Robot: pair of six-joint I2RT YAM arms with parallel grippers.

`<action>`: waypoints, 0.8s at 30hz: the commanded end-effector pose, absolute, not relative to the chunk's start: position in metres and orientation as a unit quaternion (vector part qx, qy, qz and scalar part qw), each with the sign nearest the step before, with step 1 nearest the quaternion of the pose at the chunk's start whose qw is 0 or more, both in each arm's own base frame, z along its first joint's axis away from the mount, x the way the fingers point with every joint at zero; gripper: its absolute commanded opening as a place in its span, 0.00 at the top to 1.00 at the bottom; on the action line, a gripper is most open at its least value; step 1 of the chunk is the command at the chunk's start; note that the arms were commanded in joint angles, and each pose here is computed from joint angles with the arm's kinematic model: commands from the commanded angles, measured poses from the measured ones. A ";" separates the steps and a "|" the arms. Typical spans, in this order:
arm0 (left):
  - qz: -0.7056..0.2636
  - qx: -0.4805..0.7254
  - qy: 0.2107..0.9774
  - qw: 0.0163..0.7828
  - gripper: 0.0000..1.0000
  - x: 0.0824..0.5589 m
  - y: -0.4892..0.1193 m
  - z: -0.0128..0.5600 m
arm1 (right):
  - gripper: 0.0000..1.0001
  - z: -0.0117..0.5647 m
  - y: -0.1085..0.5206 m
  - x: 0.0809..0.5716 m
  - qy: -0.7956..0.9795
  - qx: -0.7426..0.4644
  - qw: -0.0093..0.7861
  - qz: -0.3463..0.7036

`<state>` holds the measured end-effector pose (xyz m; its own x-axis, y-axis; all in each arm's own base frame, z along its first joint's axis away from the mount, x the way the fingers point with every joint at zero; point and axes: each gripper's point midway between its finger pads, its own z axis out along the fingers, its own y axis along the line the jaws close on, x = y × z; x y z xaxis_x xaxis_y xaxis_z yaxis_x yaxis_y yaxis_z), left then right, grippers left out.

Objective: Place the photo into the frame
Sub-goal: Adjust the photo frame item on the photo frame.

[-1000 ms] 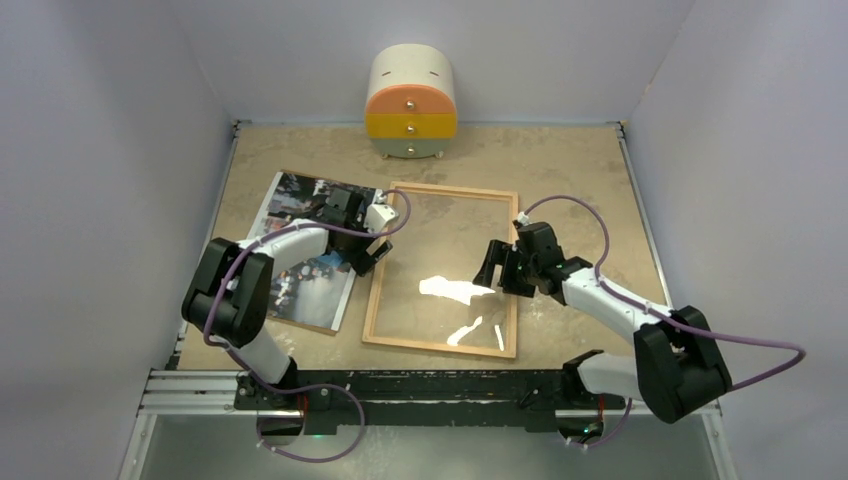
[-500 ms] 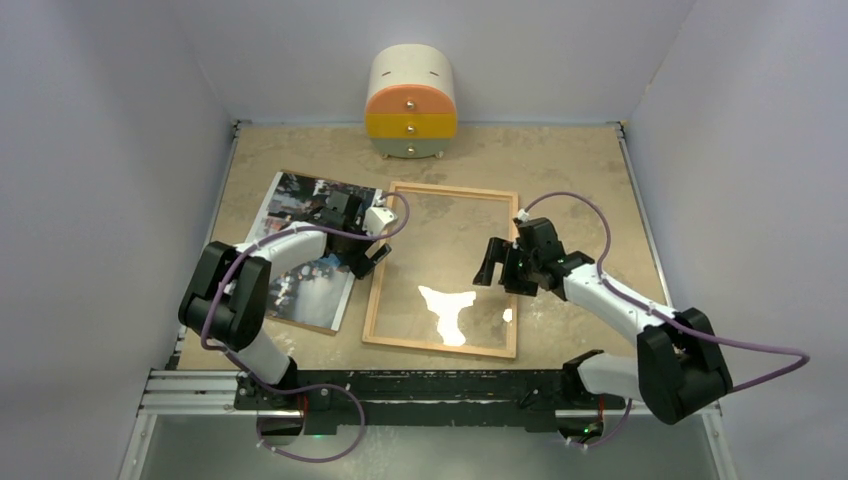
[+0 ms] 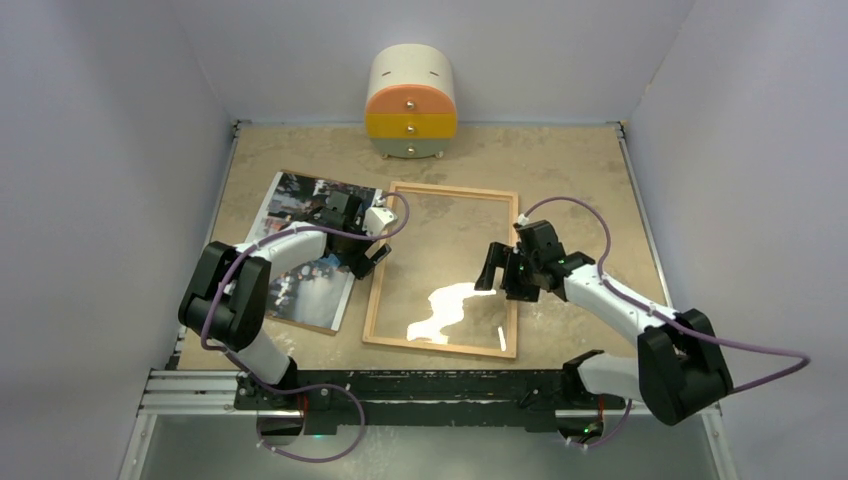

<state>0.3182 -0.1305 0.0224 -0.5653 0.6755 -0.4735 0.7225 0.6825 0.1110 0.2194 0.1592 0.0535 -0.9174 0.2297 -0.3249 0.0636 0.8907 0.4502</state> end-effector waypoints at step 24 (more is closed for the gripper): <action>-0.064 0.409 0.876 0.249 0.06 0.316 -0.138 0.035 | 0.02 0.083 0.175 0.235 0.945 0.066 0.184 0.261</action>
